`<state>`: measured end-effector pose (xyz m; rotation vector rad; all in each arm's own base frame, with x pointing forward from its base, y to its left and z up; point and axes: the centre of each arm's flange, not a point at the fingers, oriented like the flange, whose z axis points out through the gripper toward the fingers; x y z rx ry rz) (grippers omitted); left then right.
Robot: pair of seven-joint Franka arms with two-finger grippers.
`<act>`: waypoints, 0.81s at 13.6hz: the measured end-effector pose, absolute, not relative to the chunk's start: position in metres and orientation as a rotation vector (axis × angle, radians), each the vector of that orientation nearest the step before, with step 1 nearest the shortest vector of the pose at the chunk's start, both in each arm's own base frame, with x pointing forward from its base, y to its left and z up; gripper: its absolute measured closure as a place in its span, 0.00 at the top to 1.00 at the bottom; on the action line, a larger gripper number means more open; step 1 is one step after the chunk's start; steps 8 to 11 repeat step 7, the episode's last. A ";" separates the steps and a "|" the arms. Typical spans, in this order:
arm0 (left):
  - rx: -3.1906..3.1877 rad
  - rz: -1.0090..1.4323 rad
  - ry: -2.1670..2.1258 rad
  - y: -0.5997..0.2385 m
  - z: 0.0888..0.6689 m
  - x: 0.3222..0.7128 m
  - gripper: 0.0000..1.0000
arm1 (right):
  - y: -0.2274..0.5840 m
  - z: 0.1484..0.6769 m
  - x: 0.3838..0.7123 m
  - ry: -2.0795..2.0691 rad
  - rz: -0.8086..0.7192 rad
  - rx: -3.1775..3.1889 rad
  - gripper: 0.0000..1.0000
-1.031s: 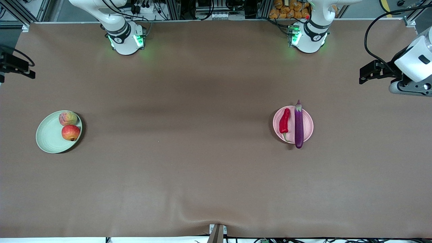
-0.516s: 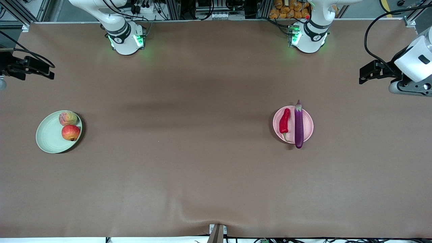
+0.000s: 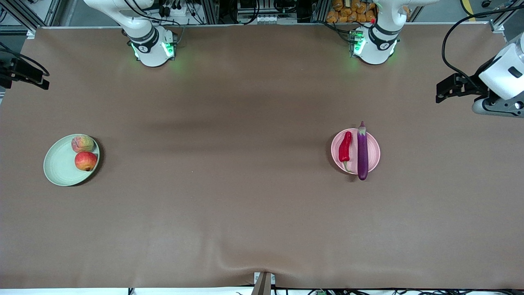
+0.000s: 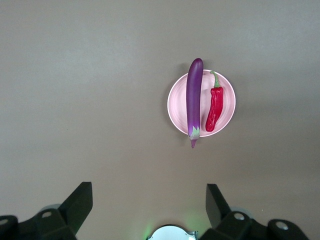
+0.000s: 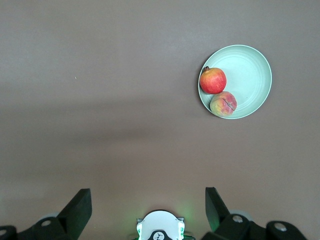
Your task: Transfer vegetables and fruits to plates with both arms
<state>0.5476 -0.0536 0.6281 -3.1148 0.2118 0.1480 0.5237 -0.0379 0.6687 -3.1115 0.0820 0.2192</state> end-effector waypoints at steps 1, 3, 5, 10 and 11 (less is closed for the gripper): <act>-3.115 0.144 0.212 -0.054 0.628 0.548 1.00 | -0.037 0.669 0.524 0.080 0.213 -3.112 1.00; -3.116 0.138 0.213 -0.054 0.629 0.548 1.00 | -0.035 0.669 0.525 0.074 0.204 -3.112 1.00; -3.116 0.132 0.214 -0.054 0.629 0.549 1.00 | -0.034 0.670 0.526 0.071 0.195 -3.113 1.00; -3.117 0.124 0.215 -0.055 0.629 0.549 1.00 | -0.034 0.670 0.527 0.071 0.191 -3.107 1.00; -3.117 0.124 0.215 -0.055 0.629 0.549 1.00 | -0.034 0.670 0.527 0.071 0.191 -3.107 1.00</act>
